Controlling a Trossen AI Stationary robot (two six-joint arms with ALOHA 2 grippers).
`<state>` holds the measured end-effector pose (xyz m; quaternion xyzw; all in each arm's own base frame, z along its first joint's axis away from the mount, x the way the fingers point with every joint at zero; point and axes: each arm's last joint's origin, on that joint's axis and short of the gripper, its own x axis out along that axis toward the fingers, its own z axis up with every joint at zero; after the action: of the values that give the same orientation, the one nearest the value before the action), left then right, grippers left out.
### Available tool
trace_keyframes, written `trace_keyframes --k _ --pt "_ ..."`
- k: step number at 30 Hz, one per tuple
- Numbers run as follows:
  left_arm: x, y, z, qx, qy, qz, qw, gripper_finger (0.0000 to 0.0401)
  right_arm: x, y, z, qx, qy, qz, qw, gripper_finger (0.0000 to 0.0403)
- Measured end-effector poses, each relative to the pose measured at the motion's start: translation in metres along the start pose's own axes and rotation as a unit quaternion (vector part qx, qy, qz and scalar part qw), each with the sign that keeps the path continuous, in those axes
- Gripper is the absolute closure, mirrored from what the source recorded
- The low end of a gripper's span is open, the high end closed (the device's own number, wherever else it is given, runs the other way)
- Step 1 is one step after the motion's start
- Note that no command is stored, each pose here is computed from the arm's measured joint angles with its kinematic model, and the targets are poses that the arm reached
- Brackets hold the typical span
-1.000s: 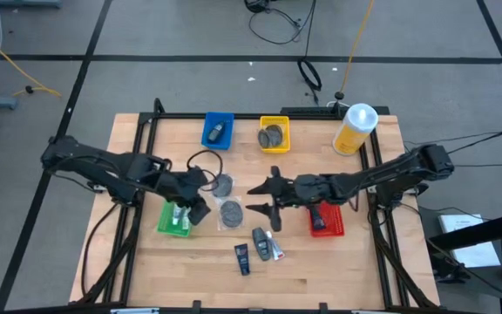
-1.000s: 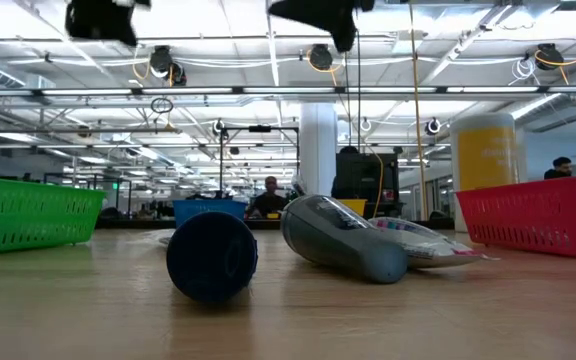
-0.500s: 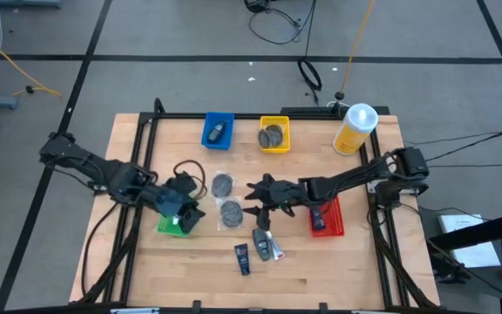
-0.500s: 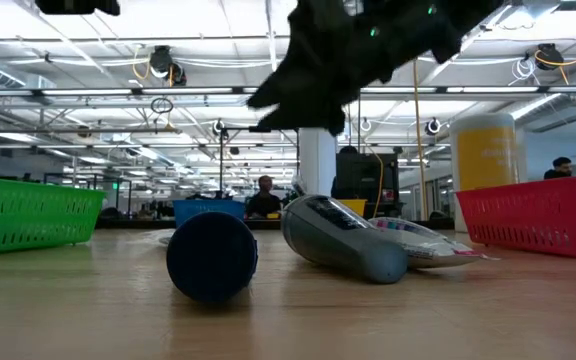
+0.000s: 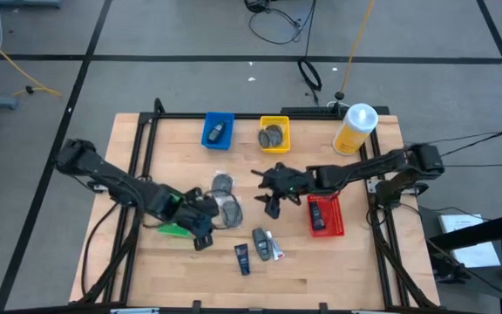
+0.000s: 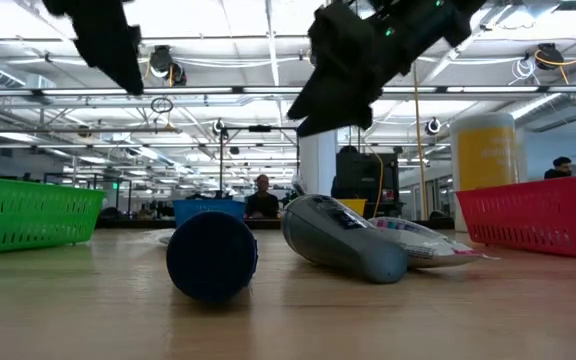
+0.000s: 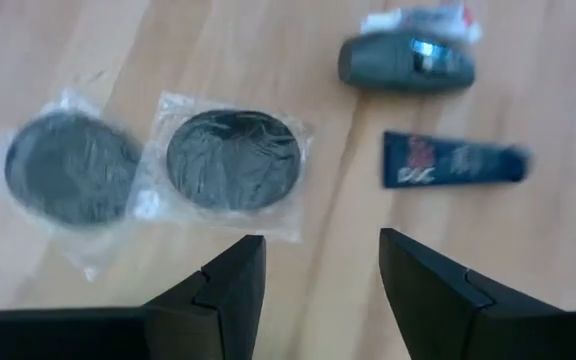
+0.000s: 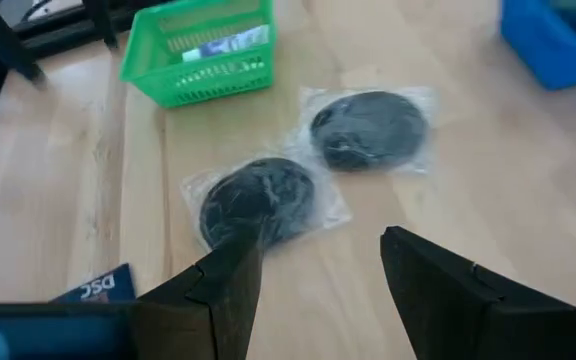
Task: Pick & Place Travel size toiletries
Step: Put the black hairbrush into the yellow bin
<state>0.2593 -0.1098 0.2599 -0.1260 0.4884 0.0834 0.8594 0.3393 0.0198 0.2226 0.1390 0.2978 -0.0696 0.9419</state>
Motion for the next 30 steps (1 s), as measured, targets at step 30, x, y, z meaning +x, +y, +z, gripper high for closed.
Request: trace_keyframes --k 30 --pt "0.126 -0.003 -0.008 0.192 0.110 0.058 0.973 0.0248 -0.114 -0.021 -0.008 0.105 -0.066 -0.069 0.990 0.0206"
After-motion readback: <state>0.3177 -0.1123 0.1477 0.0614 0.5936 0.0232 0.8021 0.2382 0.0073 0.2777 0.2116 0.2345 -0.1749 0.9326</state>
